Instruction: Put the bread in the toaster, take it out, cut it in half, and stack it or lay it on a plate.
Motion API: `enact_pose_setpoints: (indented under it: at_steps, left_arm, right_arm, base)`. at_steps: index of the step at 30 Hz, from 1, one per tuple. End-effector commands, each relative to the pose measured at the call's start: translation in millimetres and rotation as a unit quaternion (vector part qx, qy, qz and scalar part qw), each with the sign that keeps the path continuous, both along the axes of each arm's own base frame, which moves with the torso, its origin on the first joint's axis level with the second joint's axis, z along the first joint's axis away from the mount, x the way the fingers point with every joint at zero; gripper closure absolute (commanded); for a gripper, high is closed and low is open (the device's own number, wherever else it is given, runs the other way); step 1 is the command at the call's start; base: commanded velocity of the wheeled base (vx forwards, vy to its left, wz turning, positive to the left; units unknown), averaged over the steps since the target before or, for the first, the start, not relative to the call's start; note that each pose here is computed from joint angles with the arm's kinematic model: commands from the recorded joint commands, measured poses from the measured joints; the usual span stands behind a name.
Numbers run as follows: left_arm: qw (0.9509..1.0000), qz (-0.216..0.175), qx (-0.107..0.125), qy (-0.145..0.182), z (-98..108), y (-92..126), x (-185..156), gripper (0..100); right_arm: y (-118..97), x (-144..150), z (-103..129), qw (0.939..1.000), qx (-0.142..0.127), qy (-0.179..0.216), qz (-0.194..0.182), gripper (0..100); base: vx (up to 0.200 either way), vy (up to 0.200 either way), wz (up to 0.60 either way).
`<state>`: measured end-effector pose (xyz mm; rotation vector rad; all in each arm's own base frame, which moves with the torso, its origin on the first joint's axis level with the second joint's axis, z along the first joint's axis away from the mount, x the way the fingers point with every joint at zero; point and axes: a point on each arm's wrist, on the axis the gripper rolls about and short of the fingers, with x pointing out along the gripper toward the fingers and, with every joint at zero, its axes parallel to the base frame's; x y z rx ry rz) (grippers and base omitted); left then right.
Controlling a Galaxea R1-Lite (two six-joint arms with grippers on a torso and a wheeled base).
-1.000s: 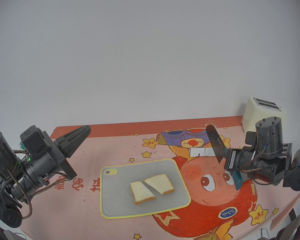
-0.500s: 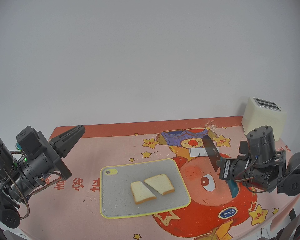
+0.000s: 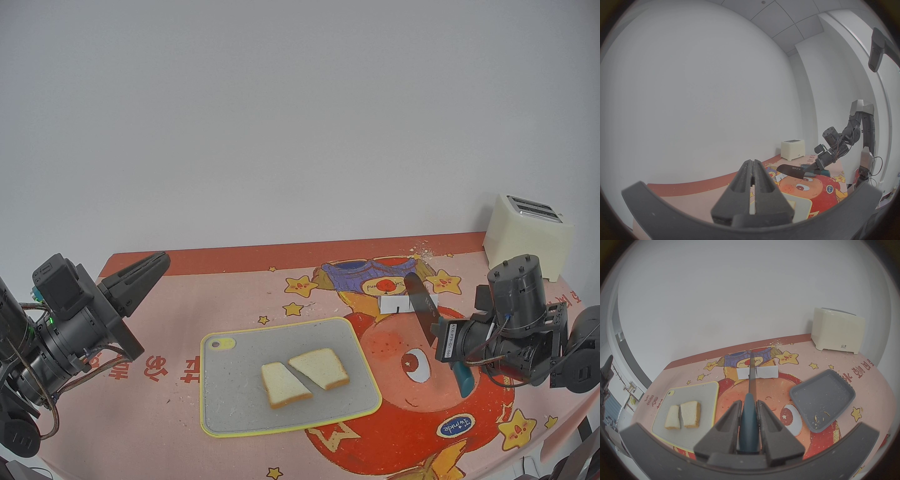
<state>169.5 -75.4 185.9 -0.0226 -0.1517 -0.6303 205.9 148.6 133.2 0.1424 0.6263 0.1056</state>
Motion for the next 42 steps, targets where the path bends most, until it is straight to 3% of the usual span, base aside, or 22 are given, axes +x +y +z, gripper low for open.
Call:
enact_pose_setpoints:
  at_steps: [1, 42]
  left_arm:
    - [1.0000, 0.000, 0.000, 0.001, -0.3, -0.1, 0.2, 100]
    - [1.0000, 0.000, 0.001, 0.003, -1.4, 0.1, -0.3, 100]
  right_arm:
    - [0.3, 1.0, -3.1, 1.0000, -0.005, 0.004, -0.003, 100]
    - [-4.2, -0.7, 6.4, 0.9998, 0.003, -0.014, -0.013, 100]
  base:
    - [0.000, 0.000, 0.00]
    - [0.000, 0.000, 0.00]
